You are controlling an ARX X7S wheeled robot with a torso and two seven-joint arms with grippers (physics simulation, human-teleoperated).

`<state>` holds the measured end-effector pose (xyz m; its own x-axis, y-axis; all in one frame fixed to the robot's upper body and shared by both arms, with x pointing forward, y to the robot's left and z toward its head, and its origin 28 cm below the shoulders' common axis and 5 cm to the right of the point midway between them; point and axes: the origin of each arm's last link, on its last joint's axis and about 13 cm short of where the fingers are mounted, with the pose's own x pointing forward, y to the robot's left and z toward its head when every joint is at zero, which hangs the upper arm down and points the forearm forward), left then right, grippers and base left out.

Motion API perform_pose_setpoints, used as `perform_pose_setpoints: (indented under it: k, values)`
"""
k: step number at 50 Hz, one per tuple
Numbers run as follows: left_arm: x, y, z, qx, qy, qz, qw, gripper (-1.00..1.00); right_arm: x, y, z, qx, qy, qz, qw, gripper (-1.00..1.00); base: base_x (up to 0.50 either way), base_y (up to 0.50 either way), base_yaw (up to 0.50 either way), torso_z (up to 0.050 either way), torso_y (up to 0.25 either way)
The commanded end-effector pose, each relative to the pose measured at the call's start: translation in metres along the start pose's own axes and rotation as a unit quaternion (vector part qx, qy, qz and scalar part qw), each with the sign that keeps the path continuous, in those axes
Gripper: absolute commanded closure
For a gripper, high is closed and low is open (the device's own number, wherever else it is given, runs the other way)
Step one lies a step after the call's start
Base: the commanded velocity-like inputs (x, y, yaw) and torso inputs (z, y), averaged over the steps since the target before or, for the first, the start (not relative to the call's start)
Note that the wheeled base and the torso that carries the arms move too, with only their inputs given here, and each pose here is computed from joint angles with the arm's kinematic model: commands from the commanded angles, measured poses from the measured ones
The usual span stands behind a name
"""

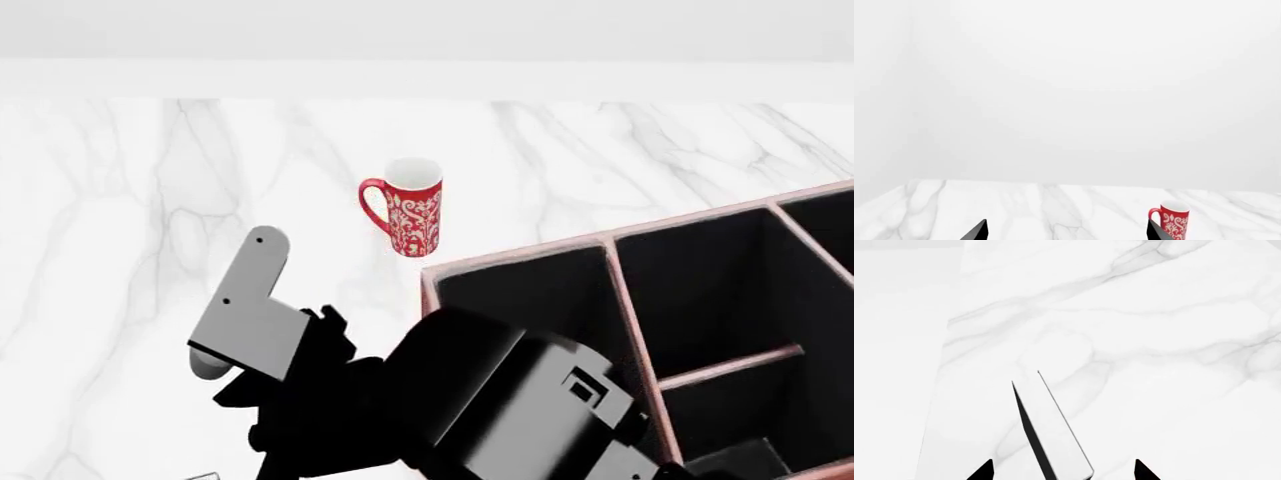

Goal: Pick up the book and place it in the left compartment of the caddy.

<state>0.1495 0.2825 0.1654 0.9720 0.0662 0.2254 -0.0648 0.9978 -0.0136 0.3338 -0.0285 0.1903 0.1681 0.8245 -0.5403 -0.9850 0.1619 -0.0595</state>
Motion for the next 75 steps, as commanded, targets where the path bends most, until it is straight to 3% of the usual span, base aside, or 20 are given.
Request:
perform_pose_setpoints:
  k: [1, 32, 75]
  values:
    - [-0.001, 0.000, 0.002, 0.002, -0.001, -0.003, 1.000, -1.00, 0.005, 0.000, -0.004, 0.001, 0.003, 0.004, 1.000, -1.00, 0.00, 0.00, 0.00, 0.000, 0.000]
    - [-0.002, 0.000, 0.002, 0.002, -0.004, -0.006, 1.000, -1.00, 0.026, -0.010, -0.022, -0.009, 0.009, 0.005, 1.000, -1.00, 0.00, 0.00, 0.00, 0.000, 0.000]
    - [-0.004, 0.001, 0.005, 0.000, -0.008, -0.008, 1.000, -1.00, 0.045, -0.018, -0.029, -0.019, 0.027, 0.066, 0.997, -1.00, 0.00, 0.00, 0.00, 0.000, 0.000]
